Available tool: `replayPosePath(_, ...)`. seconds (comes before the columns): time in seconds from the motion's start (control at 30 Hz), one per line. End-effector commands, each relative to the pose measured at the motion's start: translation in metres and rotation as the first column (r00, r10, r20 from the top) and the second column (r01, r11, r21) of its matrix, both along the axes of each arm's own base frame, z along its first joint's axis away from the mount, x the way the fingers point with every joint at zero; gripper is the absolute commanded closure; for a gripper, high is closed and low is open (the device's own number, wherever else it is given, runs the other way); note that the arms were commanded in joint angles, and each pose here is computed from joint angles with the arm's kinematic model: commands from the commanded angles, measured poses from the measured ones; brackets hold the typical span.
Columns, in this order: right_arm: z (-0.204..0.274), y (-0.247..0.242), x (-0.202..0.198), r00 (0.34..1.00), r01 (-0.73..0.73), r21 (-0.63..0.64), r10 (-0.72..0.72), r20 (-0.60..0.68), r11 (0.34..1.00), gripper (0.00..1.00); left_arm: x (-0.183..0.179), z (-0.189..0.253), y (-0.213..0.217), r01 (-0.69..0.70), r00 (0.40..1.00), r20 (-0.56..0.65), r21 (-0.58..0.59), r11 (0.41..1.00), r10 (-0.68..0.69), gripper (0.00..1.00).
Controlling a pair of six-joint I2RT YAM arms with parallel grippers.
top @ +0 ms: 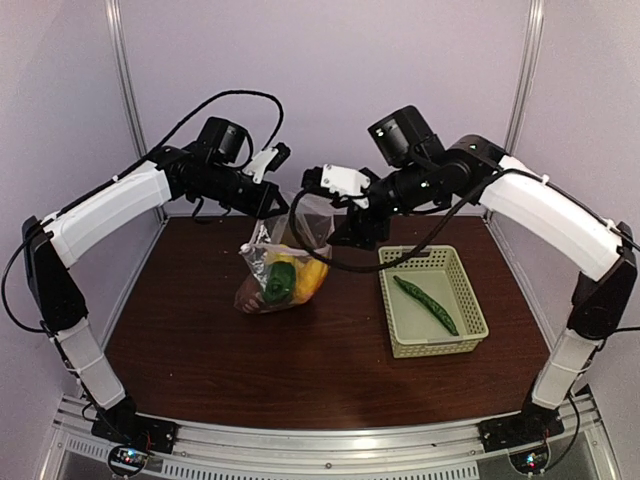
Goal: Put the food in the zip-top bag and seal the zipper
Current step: Adjust the zipper food storage bag at the center of the board, then pick up the fake vegetable from the bin.
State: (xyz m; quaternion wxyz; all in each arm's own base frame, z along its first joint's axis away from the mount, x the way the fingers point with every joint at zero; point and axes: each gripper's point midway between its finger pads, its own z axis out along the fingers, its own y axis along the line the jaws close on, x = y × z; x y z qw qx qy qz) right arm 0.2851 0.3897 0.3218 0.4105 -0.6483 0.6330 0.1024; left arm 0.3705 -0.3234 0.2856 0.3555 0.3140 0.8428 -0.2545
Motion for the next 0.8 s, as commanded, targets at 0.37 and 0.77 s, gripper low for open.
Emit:
replayPosePath(0.37, -0.093, -0.195, 0.090, 0.738, 0.616, -0.003, -0.578, -0.348, 0.788, 0.44, 0.000, 0.010, -0.003, 0.016, 1.000, 0.025, -0.033, 0.999, -0.015, 0.95)
replayPosePath(0.77, -0.196, -0.219, 0.107, 0.580, 0.693, -0.249, -0.729, -0.364, 0.676, 0.50, 0.001, 0.006, -0.003, 0.011, 1.000, 0.022, -0.026, 1.000, -0.010, 0.95)
